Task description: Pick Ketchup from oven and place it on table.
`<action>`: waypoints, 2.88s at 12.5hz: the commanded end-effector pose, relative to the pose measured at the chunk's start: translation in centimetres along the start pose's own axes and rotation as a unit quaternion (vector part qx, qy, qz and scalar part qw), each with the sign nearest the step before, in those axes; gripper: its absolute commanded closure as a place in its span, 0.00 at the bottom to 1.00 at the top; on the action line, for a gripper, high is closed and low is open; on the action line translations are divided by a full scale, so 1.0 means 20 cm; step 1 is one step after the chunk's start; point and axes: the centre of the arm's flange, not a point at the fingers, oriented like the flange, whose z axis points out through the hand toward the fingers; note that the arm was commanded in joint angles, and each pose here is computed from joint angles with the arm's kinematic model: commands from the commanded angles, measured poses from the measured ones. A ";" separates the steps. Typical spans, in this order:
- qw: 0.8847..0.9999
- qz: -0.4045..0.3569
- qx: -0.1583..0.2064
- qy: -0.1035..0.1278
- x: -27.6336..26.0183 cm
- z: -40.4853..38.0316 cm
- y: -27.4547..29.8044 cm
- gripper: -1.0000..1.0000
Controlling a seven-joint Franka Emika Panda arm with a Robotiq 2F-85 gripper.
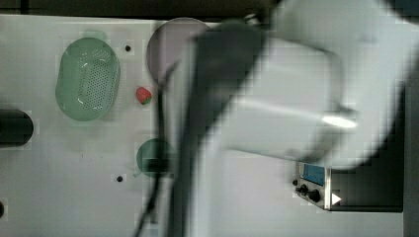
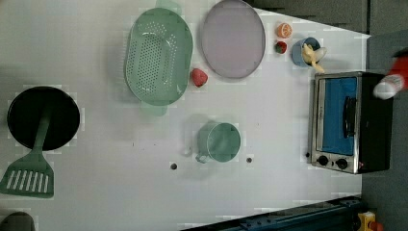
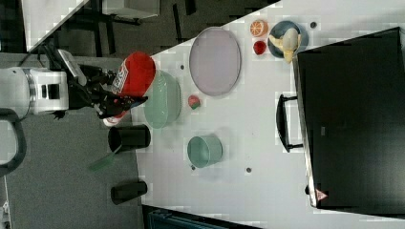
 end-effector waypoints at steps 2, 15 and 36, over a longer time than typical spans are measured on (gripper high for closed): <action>0.994 -0.016 -0.105 -0.033 -0.11 0.53 -0.03 0.37; 0.991 -0.019 -0.129 -0.007 -0.27 1.90 0.33 0.22; 0.997 -0.029 -0.039 0.058 -0.29 -0.35 0.16 0.00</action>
